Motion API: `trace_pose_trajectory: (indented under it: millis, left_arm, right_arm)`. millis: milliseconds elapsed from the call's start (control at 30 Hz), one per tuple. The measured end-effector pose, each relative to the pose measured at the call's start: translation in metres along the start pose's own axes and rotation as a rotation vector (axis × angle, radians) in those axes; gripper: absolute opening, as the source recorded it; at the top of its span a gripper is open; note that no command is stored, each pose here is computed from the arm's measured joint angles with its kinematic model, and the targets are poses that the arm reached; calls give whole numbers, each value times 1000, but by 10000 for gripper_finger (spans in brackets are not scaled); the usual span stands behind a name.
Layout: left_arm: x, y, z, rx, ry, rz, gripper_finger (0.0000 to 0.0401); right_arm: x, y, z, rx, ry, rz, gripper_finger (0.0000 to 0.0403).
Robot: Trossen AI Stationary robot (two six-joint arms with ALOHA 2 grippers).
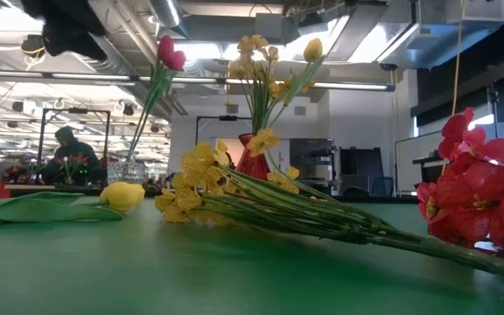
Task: Sort flowers into vase by color
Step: Put the left red flowers into the transparent vase
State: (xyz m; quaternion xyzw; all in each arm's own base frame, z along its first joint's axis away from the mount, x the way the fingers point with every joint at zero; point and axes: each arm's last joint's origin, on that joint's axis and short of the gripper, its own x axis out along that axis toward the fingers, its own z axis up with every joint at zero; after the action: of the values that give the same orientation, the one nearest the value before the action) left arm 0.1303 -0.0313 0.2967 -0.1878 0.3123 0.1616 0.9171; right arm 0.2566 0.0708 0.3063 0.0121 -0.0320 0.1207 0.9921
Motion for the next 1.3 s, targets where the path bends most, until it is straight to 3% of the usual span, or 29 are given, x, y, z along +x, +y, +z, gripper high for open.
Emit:
trace_pose_trajectory:
  millis: [167,300,733,1100,1300]
  left_arm:
    - [-5,-26,-21,89,101,-166,231]
    - [9,-49,-51,150,220,-244,231]
    - [78,-113,-141,617,389,-224,231]
    - [97,-127,-165,721,466,-134,226]
    - [98,-123,-167,748,486,-97,163]
  right_arm:
    - [21,15,3,-54,98,-55,227]
    - [29,19,6,-69,141,-76,227]
    - [30,18,9,-4,105,-97,227]
    - [30,18,9,73,102,-101,227]
    - [30,18,9,62,102,-101,227]
